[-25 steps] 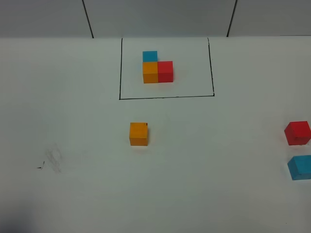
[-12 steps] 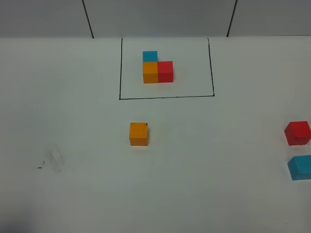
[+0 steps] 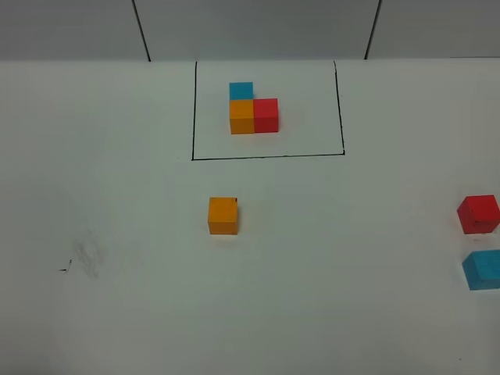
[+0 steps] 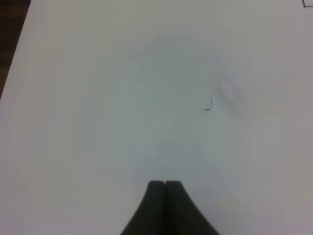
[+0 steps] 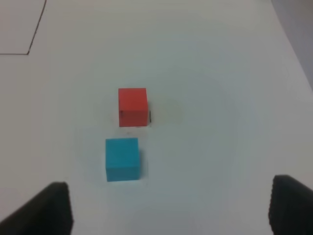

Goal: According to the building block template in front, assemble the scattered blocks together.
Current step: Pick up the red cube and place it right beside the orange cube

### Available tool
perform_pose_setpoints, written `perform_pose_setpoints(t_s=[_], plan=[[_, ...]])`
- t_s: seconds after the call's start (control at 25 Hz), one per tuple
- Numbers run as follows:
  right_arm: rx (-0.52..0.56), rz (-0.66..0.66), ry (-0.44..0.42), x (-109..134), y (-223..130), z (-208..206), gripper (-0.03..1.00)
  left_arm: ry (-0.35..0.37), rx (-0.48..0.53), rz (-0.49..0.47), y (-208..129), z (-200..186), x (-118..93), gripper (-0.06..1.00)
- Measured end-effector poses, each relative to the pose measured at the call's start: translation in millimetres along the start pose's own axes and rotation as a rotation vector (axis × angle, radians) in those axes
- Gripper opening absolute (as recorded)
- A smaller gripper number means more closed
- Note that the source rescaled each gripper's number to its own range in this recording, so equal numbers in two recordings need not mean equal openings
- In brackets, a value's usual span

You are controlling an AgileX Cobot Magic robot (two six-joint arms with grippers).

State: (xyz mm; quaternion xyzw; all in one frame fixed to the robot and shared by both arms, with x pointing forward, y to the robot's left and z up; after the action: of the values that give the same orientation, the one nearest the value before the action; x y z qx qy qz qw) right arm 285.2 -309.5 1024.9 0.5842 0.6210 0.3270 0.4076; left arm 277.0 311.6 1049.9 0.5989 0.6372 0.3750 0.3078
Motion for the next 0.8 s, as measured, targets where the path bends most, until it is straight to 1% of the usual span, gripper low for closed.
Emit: perform_pose_setpoints(t_s=[0.2,0.48,0.6,0.8], plan=[[0.0,0.0,0.0,0.0,0.0,0.0,0.8,-0.001,-0.045,-0.003,-2.9,-6.4,-0.1,0.0],[0.0,0.0,0.0,0.0,0.0,0.0,0.8,-0.003,0.034,0.001,-21.1,13.0,-1.7,0.0],[0.0,0.0,0.0,0.0,0.0,0.0,0.8,-0.006,0.044,0.001,-23.5,15.4,-2.2,0.0],[0.0,0.0,0.0,0.0,0.0,0.0,0.8,-0.035,-0.029,-0.014,-12.5,15.5,-6.7,0.0]])
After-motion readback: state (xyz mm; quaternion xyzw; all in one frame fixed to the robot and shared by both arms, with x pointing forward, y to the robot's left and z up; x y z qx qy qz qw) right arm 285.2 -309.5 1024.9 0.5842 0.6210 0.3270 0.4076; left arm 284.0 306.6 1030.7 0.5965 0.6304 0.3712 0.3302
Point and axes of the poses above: a point on each arm's last joint axis where the gripper is mounted, z pointing out along that axis toward the gripper, x along the wrist's bending axis when the last joint is at zero, y = z × x, the point moved 6 cm from there along z, pointing out along that axis toward the gripper, and after that the axes turned 3 degrees about -z, right-handed, at the moved point
